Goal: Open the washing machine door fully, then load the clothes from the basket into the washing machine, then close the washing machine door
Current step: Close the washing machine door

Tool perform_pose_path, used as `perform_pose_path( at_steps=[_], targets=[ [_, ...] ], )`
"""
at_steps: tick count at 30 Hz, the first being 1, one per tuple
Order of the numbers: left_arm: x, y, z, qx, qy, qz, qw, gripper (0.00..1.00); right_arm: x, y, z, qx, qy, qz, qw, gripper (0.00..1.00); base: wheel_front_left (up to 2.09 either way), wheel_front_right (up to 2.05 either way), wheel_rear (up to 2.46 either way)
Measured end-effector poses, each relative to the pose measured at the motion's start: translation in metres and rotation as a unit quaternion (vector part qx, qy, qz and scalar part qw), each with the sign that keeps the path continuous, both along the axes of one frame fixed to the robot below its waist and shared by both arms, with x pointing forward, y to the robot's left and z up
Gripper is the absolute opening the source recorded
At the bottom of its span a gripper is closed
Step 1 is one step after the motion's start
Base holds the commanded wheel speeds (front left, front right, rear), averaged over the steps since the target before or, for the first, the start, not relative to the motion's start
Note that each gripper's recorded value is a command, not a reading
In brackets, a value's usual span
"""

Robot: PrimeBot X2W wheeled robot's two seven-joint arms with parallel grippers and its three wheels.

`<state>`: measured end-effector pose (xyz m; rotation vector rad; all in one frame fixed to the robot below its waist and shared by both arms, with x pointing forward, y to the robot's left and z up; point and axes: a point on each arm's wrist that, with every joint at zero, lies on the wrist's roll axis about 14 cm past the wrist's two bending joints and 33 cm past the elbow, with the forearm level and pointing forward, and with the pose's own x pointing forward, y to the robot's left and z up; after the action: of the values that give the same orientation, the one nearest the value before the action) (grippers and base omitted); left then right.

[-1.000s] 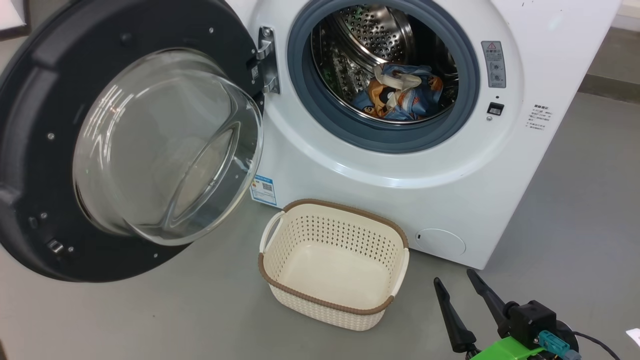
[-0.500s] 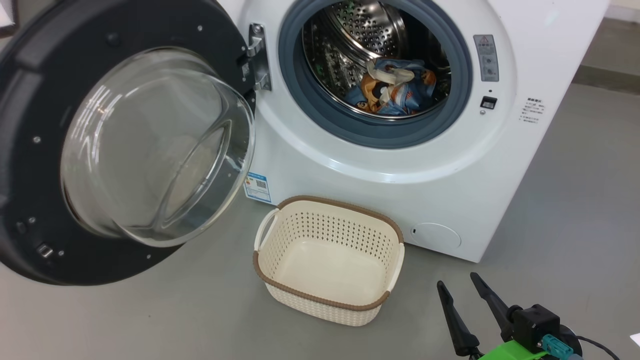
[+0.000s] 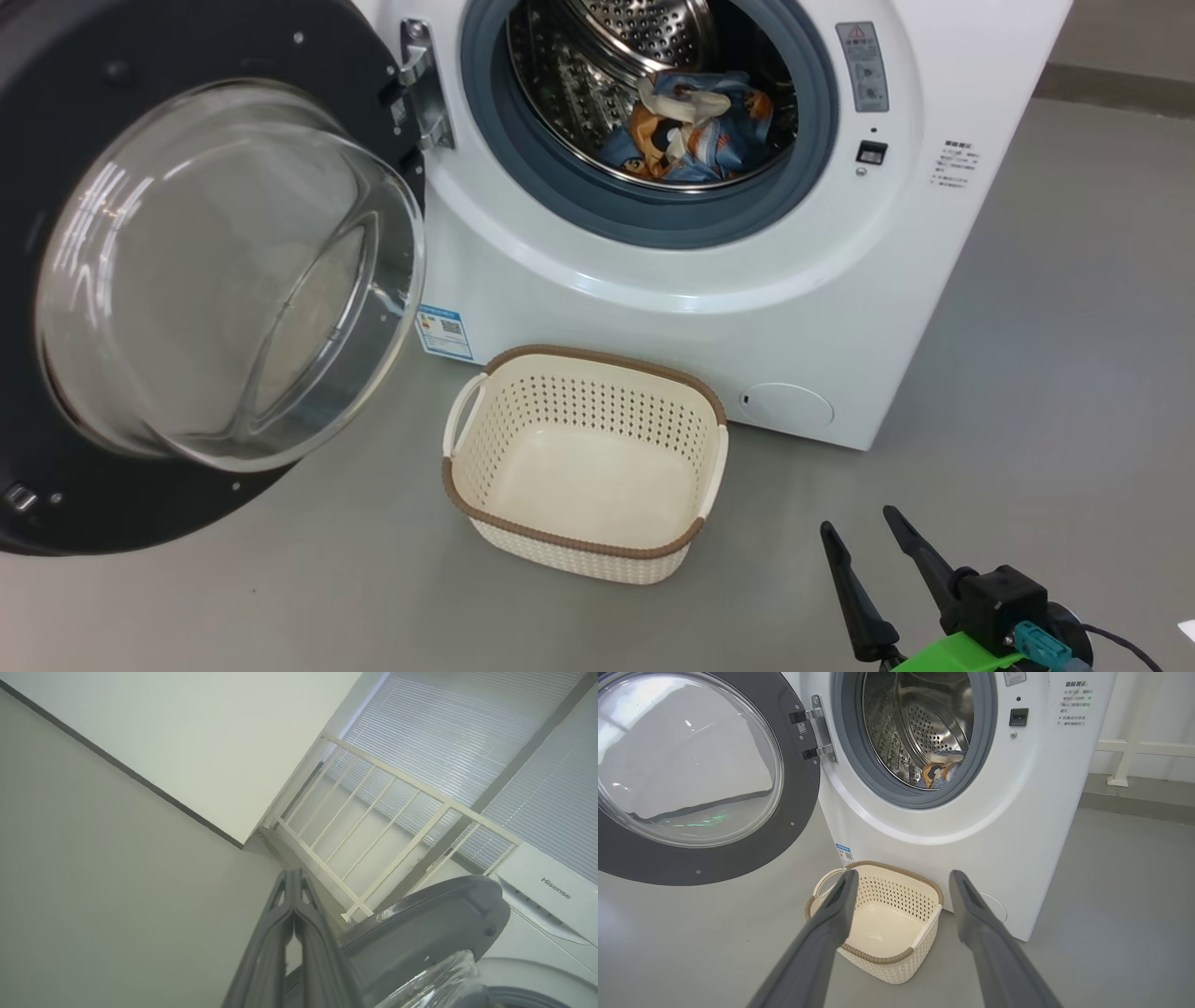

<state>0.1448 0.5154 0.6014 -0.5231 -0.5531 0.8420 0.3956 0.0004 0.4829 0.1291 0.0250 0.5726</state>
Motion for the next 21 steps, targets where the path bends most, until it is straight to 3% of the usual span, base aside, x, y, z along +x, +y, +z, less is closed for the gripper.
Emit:
perform_pose_path(
  at_steps=[8, 14, 21],
  targets=[
    [0.022, 0.022, -0.003, -0.091, -0.065, -0.027, 0.993, 0.0, 0.005, -0.013, -0.012, -0.015, 0.008, -0.012, 1.0, 1.0, 0.0, 0.0, 0.0],
    [0.035, 0.032, -0.025, -0.178, -0.107, -0.035, 0.977, 0.0, 0.014, -0.025, -0.018, -0.023, 0.011, -0.024, 0.999, 1.0, 0.0, 0.0, 0.0],
    [0.052, 0.038, -0.029, -0.202, -0.123, -0.033, 0.971, 0.0, 0.019, -0.039, -0.03, -0.037, 0.02, -0.031, 0.999, 1.0, 0.0, 0.0, 0.0]
  ],
)
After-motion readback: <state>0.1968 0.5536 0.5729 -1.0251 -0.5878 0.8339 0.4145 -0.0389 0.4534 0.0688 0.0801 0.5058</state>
